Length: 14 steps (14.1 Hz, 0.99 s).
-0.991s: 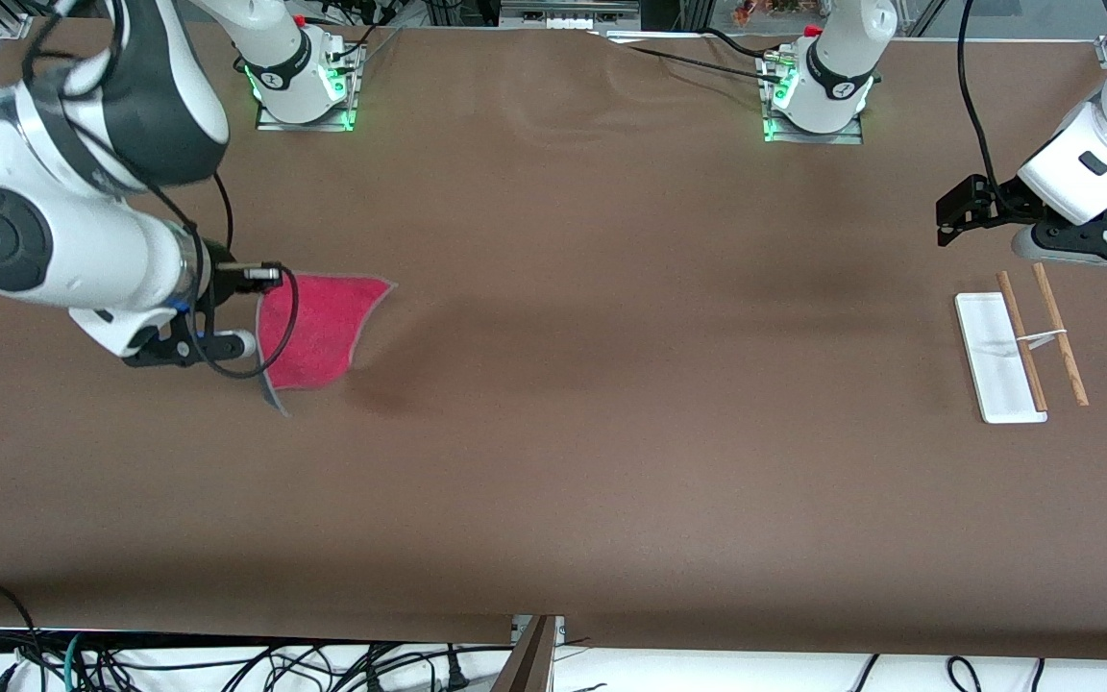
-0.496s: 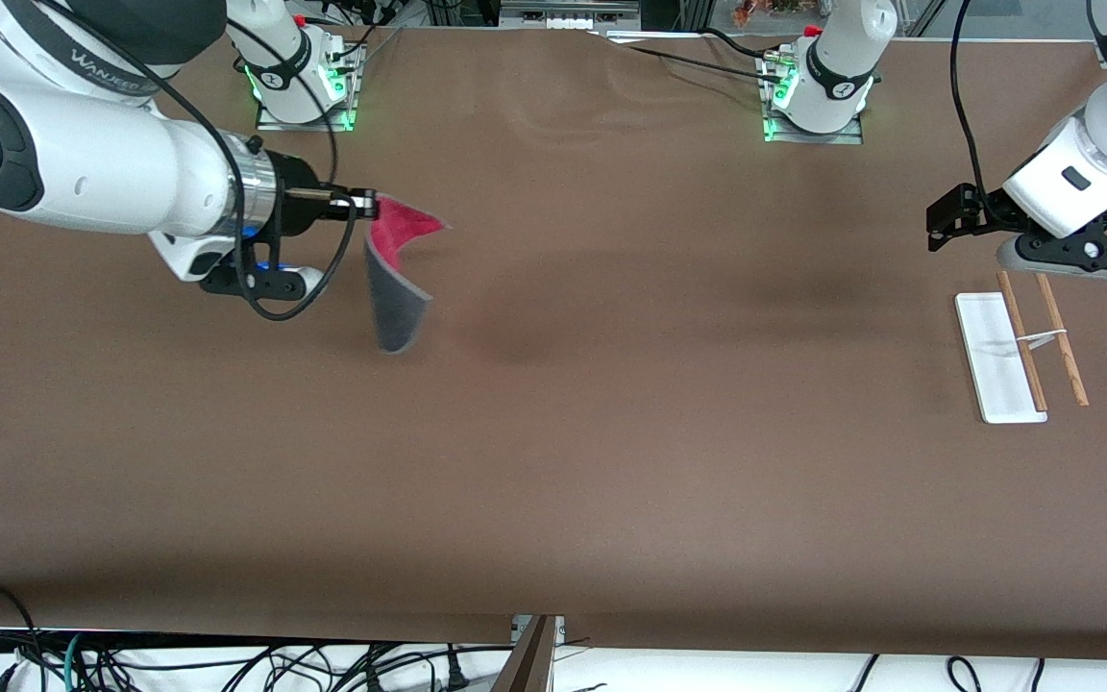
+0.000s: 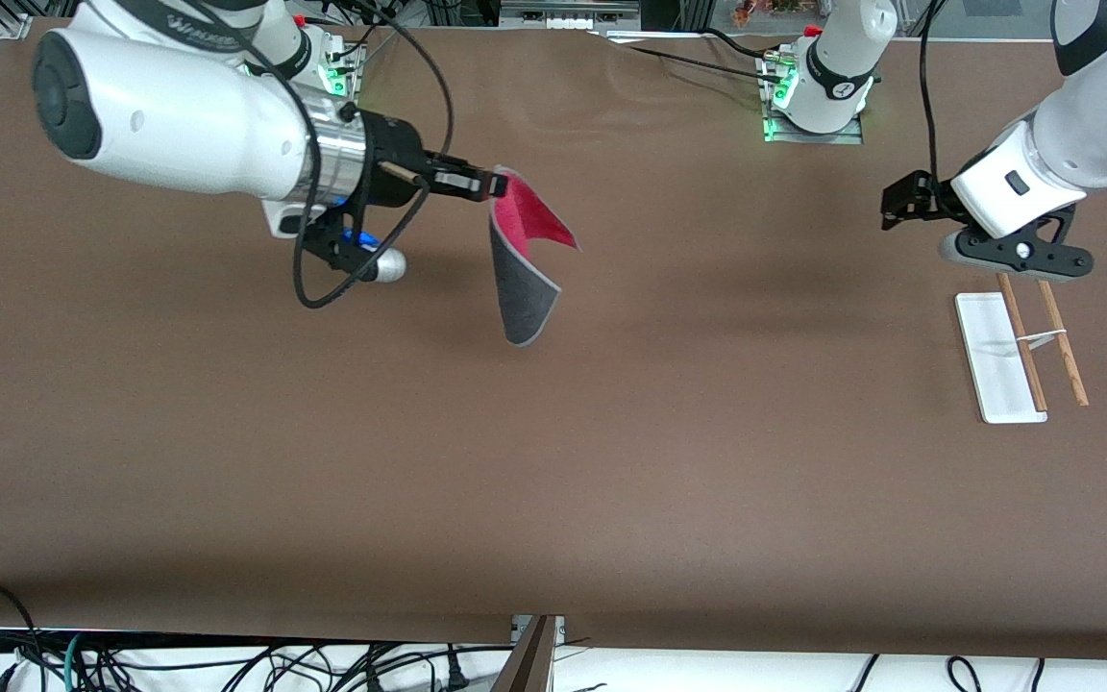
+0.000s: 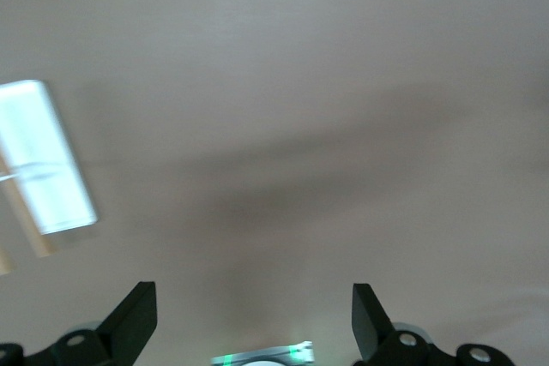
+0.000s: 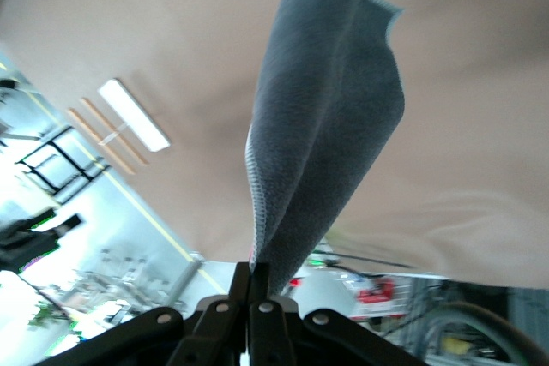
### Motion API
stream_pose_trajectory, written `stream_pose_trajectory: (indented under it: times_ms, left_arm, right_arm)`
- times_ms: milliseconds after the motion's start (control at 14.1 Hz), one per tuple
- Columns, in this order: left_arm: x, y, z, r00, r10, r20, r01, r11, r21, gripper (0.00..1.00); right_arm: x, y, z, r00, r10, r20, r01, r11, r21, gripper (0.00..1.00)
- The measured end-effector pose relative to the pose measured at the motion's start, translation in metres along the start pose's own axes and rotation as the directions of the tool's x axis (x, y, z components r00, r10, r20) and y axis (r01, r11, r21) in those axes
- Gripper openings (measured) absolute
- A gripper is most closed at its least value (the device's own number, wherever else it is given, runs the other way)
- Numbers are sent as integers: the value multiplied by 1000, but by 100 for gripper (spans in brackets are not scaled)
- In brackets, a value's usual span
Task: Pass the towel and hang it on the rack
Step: 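Lift the towel with the right gripper toward the table middle, then move the open left gripper toward the towel held by the right gripper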
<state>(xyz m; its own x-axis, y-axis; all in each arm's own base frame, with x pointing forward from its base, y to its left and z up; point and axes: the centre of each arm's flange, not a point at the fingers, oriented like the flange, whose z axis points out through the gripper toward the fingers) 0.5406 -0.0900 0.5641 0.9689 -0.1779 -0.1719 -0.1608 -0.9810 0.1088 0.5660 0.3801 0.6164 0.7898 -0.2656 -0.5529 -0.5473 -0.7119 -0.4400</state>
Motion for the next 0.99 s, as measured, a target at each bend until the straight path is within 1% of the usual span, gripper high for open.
stream_pose_trajectory:
  times_ms: [212,283,425,566,779,920,991]
  left_arm:
    - [2,15,1,996,86,-12,-87,985,-150,100]
    - [4,19,2,993,118,-22,-120,972,-202,100]
    - [8,26,4,986,160,-47,-167,933,-319,100]
    - [14,36,8,976,204,-74,-216,883,-417,100]
    - [26,51,19,948,284,-141,-314,775,-548,100]
    - [34,53,28,932,317,-175,-357,727,-587,100]
    - [39,53,33,917,342,-205,-394,700,-596,100]
  right_arm:
    - [-11,-15,13,998,65,5,-65,996,57,2]
    - [-12,-18,17,997,82,8,-82,994,69,2]
    - [-16,-24,26,994,107,16,-108,990,87,2]
    - [-23,-30,37,993,116,18,-117,988,101,2]
    - [-30,-34,46,991,129,24,-131,986,99,2]
    - [-30,-34,47,991,130,24,-132,986,100,2]
    - [-30,-35,47,991,131,24,-133,986,100,2]
